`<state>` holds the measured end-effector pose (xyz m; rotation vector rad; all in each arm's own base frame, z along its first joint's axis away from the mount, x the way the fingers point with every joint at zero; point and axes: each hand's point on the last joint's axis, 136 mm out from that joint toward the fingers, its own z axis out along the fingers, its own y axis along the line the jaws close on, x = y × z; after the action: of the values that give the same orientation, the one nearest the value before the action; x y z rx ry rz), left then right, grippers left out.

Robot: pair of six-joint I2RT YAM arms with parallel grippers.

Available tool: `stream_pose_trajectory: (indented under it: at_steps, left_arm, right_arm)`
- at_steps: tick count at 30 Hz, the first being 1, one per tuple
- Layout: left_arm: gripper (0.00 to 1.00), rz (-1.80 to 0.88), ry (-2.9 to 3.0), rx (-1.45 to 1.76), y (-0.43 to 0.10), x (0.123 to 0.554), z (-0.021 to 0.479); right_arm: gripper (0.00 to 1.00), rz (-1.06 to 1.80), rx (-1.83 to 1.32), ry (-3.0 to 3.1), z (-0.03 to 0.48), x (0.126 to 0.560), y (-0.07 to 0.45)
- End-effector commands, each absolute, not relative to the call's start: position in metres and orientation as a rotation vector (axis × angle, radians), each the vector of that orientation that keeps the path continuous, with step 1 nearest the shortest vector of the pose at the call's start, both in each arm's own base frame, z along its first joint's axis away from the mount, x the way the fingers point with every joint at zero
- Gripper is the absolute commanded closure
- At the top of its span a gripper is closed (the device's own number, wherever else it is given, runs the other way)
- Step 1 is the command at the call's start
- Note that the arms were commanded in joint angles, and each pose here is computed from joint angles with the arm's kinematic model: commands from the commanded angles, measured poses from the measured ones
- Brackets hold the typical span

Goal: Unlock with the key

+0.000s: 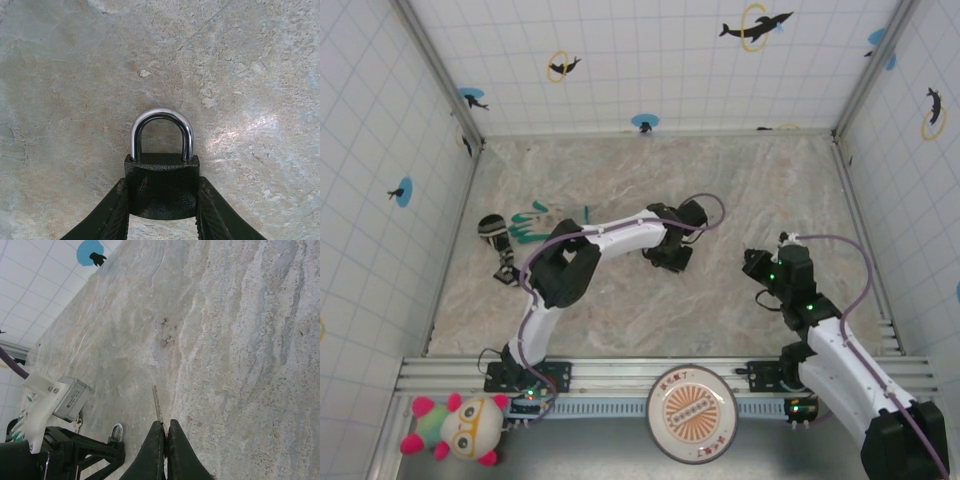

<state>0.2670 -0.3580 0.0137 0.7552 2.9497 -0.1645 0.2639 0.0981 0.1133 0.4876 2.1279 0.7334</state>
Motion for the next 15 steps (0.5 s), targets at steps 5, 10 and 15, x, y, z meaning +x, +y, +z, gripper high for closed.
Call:
stream_pose_trajectory:
  at_steps: [5, 10, 15]
  left_arm:
    - [0.82, -0.218, 3.024, 0.613, -0.342, 0.270, -0.006]
    - [0.84, -0.321, 2.961, 0.482, -0.344, 0.286, 0.024]
    - [0.83, -0.431, 2.869, 0.315, -0.341, 0.308, 0.066]
  right_arm:
    - [1.00, 0.751, 0.422, 2.137, 0.113, 0.265, 0.114]
    - [1.00, 0.743, 0.329, 2.174, 0.115, 0.266, 0.132]
    - [1.00, 0.766, 0.239, 2.167, 0.124, 0.270, 0.154]
